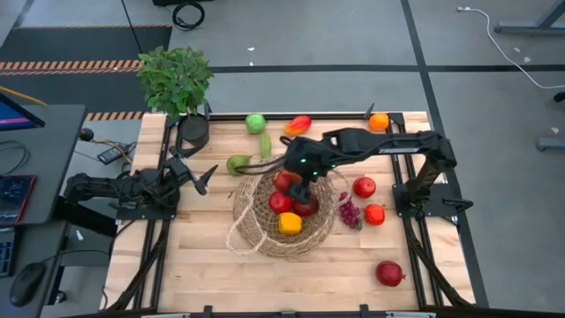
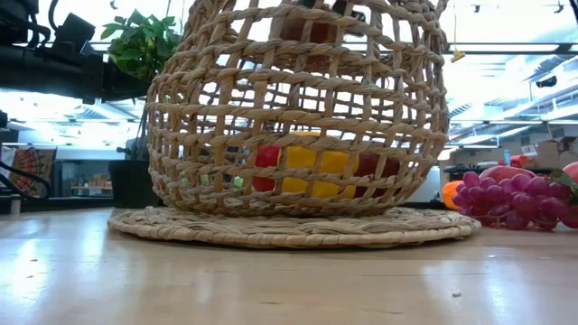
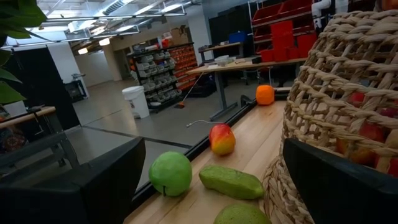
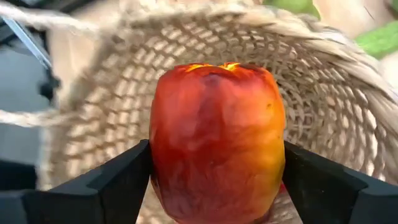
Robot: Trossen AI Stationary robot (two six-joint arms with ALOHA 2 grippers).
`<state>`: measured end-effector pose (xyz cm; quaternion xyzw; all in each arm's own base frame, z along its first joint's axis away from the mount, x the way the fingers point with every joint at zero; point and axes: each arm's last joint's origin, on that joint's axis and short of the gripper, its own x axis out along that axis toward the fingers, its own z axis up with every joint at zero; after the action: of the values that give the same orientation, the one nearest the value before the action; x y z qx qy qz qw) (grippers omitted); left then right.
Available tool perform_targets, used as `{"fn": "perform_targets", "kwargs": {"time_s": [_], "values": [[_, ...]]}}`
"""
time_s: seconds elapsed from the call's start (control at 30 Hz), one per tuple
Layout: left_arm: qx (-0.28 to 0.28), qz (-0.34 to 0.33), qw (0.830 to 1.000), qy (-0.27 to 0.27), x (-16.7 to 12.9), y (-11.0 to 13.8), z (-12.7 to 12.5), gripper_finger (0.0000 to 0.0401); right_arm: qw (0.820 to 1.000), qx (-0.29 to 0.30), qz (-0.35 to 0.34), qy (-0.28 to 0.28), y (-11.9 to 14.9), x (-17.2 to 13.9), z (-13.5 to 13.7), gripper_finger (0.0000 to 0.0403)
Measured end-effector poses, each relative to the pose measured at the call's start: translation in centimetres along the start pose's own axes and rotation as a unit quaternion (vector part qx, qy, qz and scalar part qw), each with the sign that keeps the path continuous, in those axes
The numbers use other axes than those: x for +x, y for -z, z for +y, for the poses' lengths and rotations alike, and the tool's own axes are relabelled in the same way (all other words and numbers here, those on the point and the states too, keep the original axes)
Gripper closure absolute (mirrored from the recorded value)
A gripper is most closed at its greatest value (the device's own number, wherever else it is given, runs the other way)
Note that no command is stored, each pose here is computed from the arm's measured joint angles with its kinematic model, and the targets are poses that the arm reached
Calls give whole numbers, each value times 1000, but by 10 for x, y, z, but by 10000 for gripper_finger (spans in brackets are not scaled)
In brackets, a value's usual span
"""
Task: Build produce basket
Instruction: Put the top red apple into the woven basket
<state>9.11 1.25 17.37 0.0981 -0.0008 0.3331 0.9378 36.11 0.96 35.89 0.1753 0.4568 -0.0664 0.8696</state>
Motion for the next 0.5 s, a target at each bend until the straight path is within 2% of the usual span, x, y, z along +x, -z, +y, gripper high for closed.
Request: {"fn": "perform_targets", "kwargs": {"time_s": [0.17, 0.37, 0.5], "values": [[0, 0, 1000, 0, 0, 0, 0, 13, 999, -23, 30, 14, -5, 26, -3, 66], [0, 0, 1000, 0, 0, 0, 0, 13, 989, -87, 68, 100, -3, 49, -1, 66], [0, 0, 1000, 0, 0, 0, 0, 13, 985, -105, 90, 103, 0, 59, 0, 66]]}}
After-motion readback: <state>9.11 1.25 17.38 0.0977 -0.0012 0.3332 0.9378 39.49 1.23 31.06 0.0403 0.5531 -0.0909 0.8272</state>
